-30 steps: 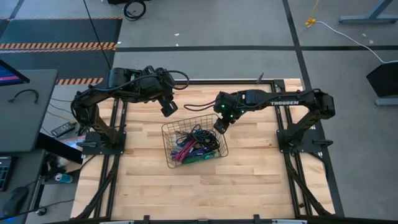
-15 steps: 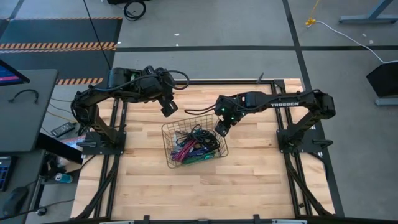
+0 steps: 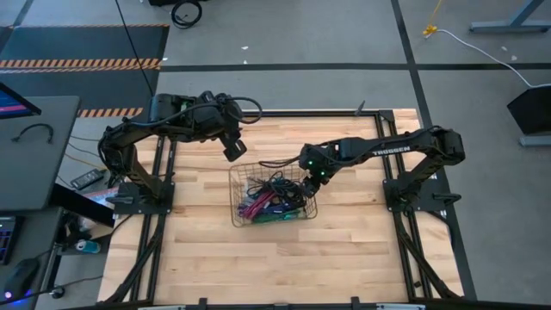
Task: Pick and place USB-C Cables
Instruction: Adjust the wire basket, then return to Home Position
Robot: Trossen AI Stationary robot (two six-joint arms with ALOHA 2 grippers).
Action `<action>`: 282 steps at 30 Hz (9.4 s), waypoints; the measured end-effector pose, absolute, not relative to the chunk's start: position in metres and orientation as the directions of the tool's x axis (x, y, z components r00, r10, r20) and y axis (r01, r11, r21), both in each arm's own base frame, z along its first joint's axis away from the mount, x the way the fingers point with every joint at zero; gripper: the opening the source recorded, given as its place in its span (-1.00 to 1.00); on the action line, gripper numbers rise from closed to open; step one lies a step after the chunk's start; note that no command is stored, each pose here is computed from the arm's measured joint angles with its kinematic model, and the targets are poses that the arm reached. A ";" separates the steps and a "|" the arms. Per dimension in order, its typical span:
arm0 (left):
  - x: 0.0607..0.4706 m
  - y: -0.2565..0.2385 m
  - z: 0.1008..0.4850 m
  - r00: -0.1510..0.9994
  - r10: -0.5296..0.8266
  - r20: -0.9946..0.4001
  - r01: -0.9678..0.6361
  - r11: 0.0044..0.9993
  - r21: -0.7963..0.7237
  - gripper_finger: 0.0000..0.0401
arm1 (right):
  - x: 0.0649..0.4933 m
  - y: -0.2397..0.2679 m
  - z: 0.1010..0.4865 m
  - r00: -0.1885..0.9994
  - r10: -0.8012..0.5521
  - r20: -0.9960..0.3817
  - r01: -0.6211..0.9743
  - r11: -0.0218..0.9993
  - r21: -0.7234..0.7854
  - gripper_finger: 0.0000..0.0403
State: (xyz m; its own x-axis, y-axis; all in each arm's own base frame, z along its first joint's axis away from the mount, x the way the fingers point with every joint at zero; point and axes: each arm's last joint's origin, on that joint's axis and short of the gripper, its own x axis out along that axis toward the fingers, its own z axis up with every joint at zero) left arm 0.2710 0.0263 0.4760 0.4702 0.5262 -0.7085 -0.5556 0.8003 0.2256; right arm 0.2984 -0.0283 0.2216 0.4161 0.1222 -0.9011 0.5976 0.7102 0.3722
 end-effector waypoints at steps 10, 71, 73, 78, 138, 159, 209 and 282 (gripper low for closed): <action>0.272 0.026 0.477 0.484 0.527 -0.699 -0.559 0.800 0.216 -0.22 | 0.300 -0.027 0.224 0.421 0.140 -0.896 0.638 0.657 0.402 -0.63; 0.272 0.026 0.476 0.476 0.526 -0.705 -0.520 0.815 0.256 -0.22 | 0.278 -0.062 0.267 0.550 -0.176 -0.817 0.769 0.489 0.412 -0.60; 0.272 0.026 0.476 0.477 0.526 -0.704 -0.520 0.815 0.256 -0.22 | 0.274 -0.063 0.275 0.581 -0.189 -0.792 0.743 0.520 0.421 -0.57; 0.273 0.026 0.477 0.485 0.526 -0.698 -0.525 0.814 0.248 -0.22 | 0.267 -0.077 0.296 0.674 -0.262 -0.691 0.679 0.588 0.439 -0.52; 0.271 0.026 0.476 0.473 0.526 -0.707 -0.591 0.784 0.188 -0.22 | 0.358 -0.172 0.227 0.073 0.214 -0.974 0.185 0.957 0.224 -1.00; 0.270 0.024 0.475 0.457 0.536 -0.710 -0.568 0.790 0.231 -0.22 | 0.206 -0.108 0.438 0.530 -0.306 -0.791 0.432 0.900 -0.059 -1.00; 0.106 -0.015 0.284 0.890 0.329 -0.314 -0.419 0.863 -0.283 -1.00 | -0.040 0.037 0.357 0.941 -0.276 0.198 0.235 0.950 0.208 -1.00; 0.104 -0.015 0.233 0.929 0.318 -0.190 -0.360 0.896 -0.261 -0.89 | 0.105 -0.012 0.184 0.948 -0.268 0.170 0.220 0.941 0.255 -0.89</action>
State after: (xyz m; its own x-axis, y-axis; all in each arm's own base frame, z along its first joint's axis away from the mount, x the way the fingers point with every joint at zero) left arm 0.1043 -0.0145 0.2334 0.9290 0.3177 -0.1897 -0.3596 0.8960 -0.2606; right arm 0.1054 -0.0124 0.1842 0.9482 -0.2682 0.1705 0.2204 0.9415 0.2551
